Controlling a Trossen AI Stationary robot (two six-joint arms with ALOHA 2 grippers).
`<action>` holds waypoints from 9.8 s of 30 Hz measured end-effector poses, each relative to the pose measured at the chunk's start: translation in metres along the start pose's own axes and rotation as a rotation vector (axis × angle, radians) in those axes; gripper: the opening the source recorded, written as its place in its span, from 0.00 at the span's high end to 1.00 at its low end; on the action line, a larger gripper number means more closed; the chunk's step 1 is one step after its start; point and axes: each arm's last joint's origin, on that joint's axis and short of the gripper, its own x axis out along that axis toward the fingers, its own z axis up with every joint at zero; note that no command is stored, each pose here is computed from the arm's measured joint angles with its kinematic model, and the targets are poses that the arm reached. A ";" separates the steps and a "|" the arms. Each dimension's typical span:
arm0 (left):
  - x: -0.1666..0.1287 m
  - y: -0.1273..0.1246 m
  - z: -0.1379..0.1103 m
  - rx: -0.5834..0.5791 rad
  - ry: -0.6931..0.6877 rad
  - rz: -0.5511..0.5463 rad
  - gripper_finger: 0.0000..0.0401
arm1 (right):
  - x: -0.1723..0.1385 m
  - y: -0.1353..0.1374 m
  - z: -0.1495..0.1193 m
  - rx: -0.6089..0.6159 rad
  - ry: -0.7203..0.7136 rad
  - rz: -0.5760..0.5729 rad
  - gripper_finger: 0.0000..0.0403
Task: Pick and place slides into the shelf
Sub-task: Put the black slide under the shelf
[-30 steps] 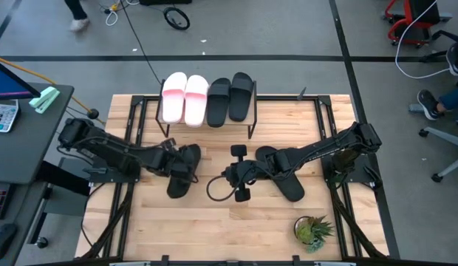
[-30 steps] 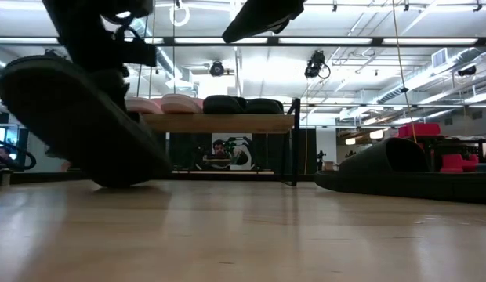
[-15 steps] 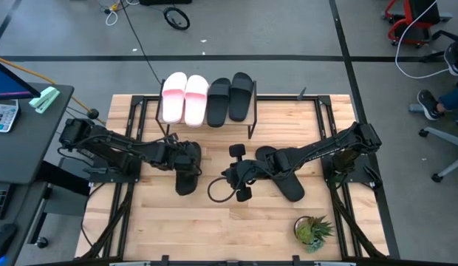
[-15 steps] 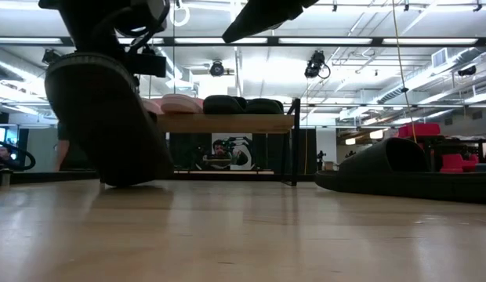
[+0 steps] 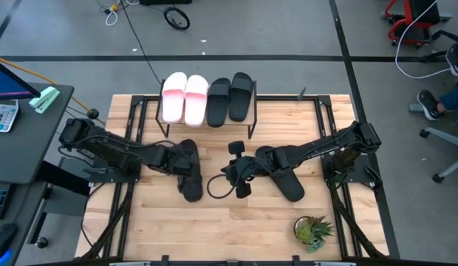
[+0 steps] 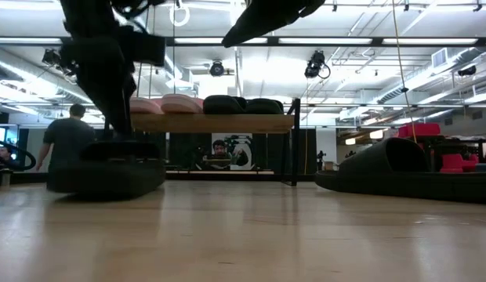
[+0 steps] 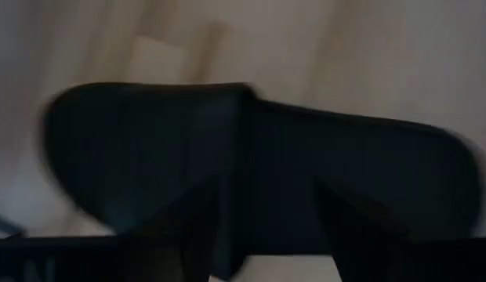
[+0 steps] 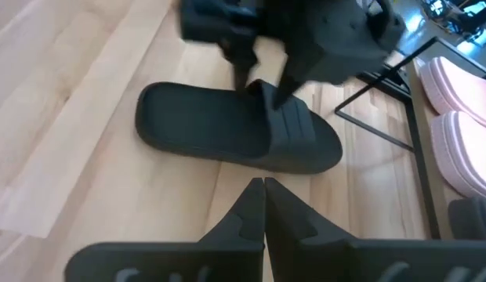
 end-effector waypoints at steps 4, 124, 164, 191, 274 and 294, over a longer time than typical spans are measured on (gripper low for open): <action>-0.014 -0.018 0.001 0.045 0.000 -0.124 0.52 | 0.001 -0.004 -0.001 0.027 0.004 -0.008 0.99; 0.094 0.039 -0.023 0.643 0.341 0.510 0.84 | 0.001 -0.003 -0.003 0.062 0.025 -0.002 0.99; 0.050 -0.002 0.008 0.400 0.300 0.345 0.37 | 0.000 -0.004 -0.003 -0.034 0.025 -0.016 0.99; -0.127 -0.039 -0.019 0.007 -0.140 0.348 0.46 | -0.093 0.137 -0.051 0.171 0.562 0.031 0.98; -0.190 -0.037 -0.077 0.009 -0.423 0.068 0.52 | -0.029 0.090 0.001 0.685 0.118 0.088 1.00; -0.191 -0.038 -0.080 -0.012 -0.429 0.042 0.52 | 0.146 0.005 -0.041 0.511 0.266 -0.342 1.00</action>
